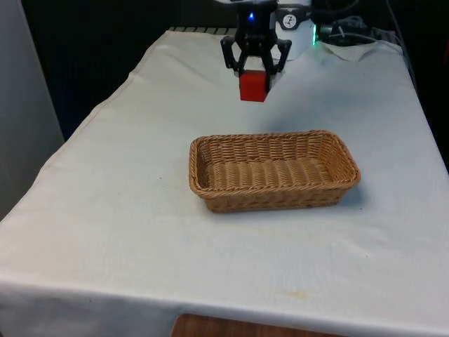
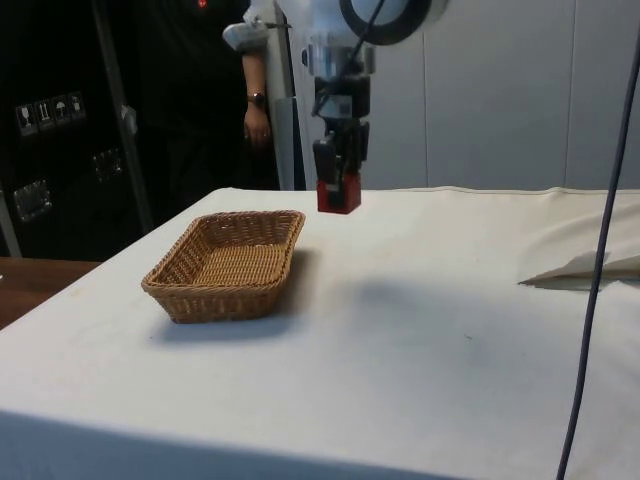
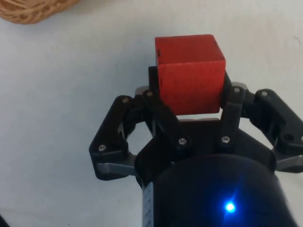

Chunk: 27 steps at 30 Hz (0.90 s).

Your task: Pick up the cube and place it into the basket.

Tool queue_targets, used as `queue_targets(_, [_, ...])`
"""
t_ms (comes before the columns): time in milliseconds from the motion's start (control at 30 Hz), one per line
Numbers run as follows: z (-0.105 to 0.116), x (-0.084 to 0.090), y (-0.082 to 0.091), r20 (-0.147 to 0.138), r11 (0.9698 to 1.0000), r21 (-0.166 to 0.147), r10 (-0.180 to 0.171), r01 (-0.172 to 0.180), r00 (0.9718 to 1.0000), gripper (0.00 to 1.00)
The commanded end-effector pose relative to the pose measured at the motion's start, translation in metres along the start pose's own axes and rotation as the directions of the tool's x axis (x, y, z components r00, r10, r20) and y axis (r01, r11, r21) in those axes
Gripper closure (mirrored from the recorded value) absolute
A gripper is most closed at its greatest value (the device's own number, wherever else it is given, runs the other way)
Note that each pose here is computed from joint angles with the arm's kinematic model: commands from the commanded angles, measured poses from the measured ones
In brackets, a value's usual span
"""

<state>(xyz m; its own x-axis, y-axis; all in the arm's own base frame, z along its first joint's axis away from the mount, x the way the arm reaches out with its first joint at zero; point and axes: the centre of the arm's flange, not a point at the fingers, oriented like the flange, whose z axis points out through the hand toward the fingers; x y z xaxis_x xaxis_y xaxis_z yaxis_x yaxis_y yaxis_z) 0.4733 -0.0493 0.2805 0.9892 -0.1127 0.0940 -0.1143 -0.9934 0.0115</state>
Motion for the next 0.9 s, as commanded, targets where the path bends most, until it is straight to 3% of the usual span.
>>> queue_targets(0, [-0.005,0.005,-0.003,0.003,0.9999,-0.010,0.003,-0.003,1.0000,0.97])
queue_targets(167, [-0.018,0.019,-0.011,0.002,0.9999,-0.009,0.007,-0.007,1.0000,0.97])
queue_targets(200, [-0.018,0.017,-0.011,-0.002,1.0000,0.003,0.004,-0.004,1.0000,0.97])
queue_targets(433, [-0.024,0.038,-0.015,0.007,0.9996,-0.026,0.007,-0.007,0.9999,0.97])
queue_targets(500, [-0.025,0.038,-0.016,0.002,0.9999,-0.012,0.004,-0.004,1.0000,0.97])
queue_targets(533, [-0.024,0.043,-0.019,0.009,0.9996,-0.026,0.007,-0.006,0.9999,0.97])
queue_targets(867, [-0.022,0.070,-0.039,0.004,0.9996,-0.027,0.001,-0.001,1.0000,0.97])
